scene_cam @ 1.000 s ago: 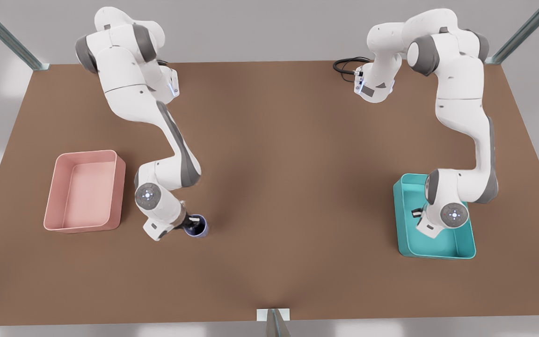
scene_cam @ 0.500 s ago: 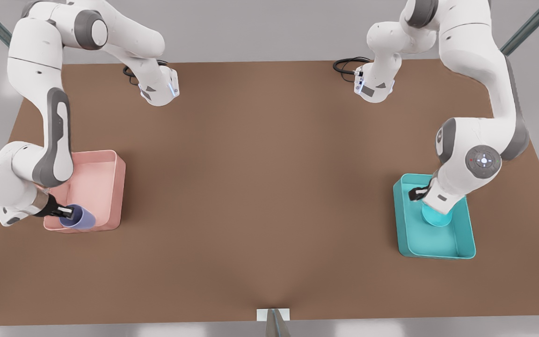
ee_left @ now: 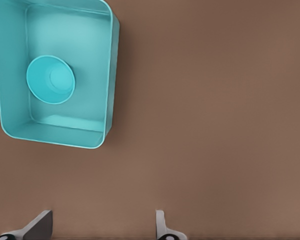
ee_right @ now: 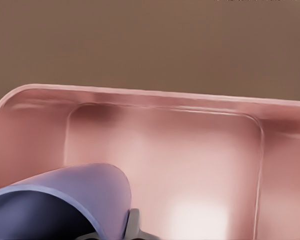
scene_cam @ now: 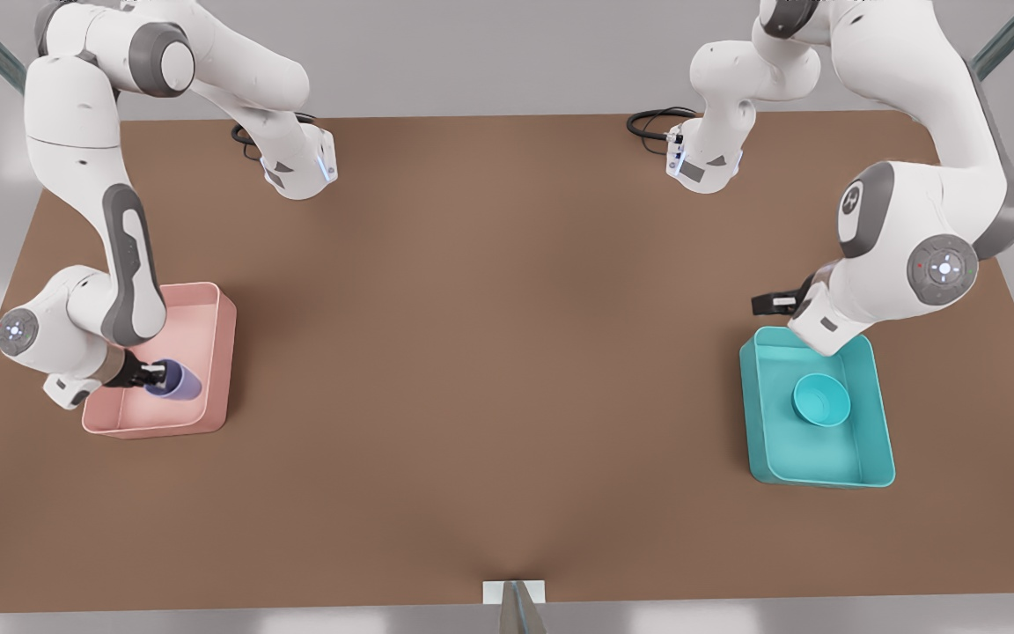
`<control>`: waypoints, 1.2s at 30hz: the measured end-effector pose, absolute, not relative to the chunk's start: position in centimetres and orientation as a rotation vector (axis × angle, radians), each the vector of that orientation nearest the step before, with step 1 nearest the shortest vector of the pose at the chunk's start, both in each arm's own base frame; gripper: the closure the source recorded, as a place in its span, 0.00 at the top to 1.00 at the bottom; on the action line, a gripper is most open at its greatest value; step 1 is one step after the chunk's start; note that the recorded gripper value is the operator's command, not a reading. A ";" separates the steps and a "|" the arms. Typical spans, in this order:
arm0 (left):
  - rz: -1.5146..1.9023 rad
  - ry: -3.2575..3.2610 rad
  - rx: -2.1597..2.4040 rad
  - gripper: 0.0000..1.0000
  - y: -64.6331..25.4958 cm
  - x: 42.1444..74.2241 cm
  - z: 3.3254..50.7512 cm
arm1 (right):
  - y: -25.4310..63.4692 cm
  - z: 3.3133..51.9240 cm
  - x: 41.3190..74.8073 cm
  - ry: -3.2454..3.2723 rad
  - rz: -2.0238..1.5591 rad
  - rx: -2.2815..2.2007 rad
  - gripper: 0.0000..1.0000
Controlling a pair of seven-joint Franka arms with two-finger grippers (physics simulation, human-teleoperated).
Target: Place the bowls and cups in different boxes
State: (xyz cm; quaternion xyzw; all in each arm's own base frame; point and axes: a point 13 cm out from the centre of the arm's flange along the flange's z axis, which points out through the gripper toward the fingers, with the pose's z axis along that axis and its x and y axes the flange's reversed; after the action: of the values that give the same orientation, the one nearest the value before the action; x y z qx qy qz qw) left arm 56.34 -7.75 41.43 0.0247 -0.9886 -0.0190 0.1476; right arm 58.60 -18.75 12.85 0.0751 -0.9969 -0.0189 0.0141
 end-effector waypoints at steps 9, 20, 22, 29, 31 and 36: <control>-0.059 -2.824 0.059 1.00 -7.6 55.9 41.6 | -19.3 10.2 59.7 -3.130 -0.023 0.378 1.00; -0.063 -2.815 0.051 1.00 -7.5 55.6 41.6 | -19.6 10.7 60.5 -3.149 0.000 0.397 1.00; -0.063 -2.814 0.048 1.00 -7.6 55.6 41.7 | -19.6 12.1 60.7 -3.159 -0.004 0.414 1.00; -0.066 -2.810 0.044 1.00 -7.6 55.4 41.7 | -18.0 22.0 65.4 -3.202 0.000 0.540 1.00; -0.066 -2.810 0.045 1.00 -7.6 55.4 41.7 | -13.3 25.4 67.8 -3.180 -0.006 0.628 1.00; -0.066 -2.809 0.044 1.00 -7.6 55.4 41.7 | -5.1 35.3 65.7 -3.142 -0.041 0.624 1.00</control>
State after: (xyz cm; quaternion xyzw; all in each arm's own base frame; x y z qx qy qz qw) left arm 55.42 -7.57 41.66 0.0154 -0.9859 -0.0233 0.1649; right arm 65.72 -5.08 35.31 0.1948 -0.9803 -0.0126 -0.0309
